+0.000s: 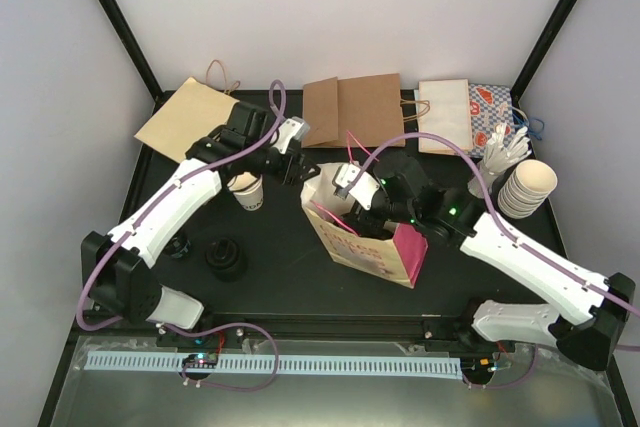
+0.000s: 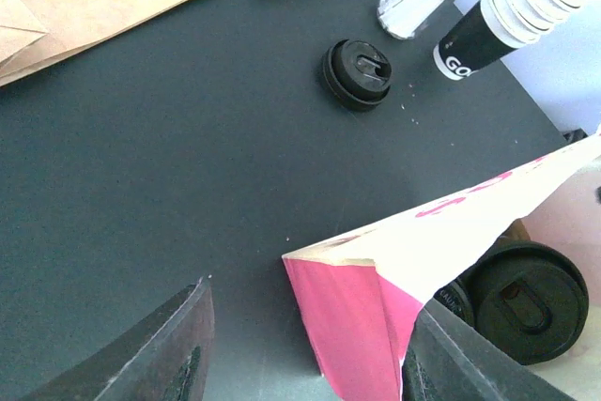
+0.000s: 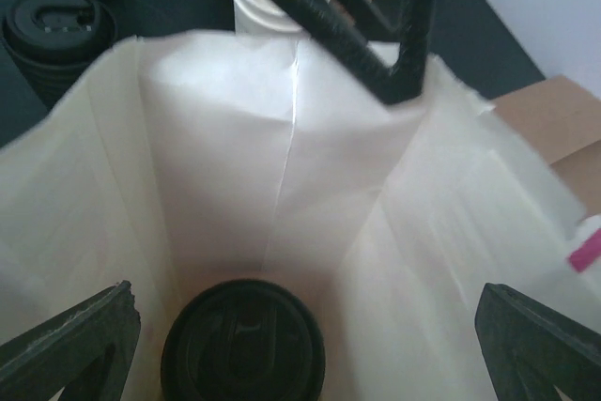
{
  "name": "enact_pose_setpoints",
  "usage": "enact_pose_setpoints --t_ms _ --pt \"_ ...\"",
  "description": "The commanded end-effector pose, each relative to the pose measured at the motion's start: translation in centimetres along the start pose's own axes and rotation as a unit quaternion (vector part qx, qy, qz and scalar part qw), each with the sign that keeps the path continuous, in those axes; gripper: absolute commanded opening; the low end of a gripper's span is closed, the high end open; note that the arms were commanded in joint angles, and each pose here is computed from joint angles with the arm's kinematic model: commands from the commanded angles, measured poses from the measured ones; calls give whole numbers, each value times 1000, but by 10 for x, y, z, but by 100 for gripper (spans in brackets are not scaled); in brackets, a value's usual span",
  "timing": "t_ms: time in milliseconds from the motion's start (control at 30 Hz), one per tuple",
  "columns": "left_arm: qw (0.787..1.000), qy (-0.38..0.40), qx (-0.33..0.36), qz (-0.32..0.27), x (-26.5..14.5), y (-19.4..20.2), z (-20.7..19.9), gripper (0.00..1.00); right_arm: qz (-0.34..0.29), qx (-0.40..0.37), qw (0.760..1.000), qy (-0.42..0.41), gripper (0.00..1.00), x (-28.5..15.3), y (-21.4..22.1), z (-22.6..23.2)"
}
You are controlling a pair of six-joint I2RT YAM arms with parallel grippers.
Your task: Pack the takeout coffee
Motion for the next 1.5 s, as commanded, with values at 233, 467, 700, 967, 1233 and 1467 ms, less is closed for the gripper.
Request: enact_pose_setpoints --t_ms 233,467,700,967,1233,1467 --pt "1000 -6 -4 2 -8 -9 -8 53 -161 47 986 17 100 -38 -39 -7" --pt "1000 1 0 0 -20 -16 -23 53 -183 63 981 8 100 -37 -39 -3" --pt "1000 3 -16 14 -29 -17 -39 52 -191 77 978 28 100 -36 -32 -6" --pt "999 14 -27 31 -21 -10 -63 55 -200 76 976 45 100 -52 -37 -11" --pt "999 32 -5 28 -20 -13 -94 61 -209 77 973 63 100 -69 -36 -14" --pt "999 37 4 29 -19 -14 -105 66 -222 90 967 87 100 -96 -42 -21"
Point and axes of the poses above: each gripper's point midway between its finger pads, its own x axis out along the fingers, its own z axis along the line the jaws close on, y = z × x, the point moved 5 cm from there along -x, back along the fingers, and after that the axes turned 1 degree about -x, right-handed, at the moved point
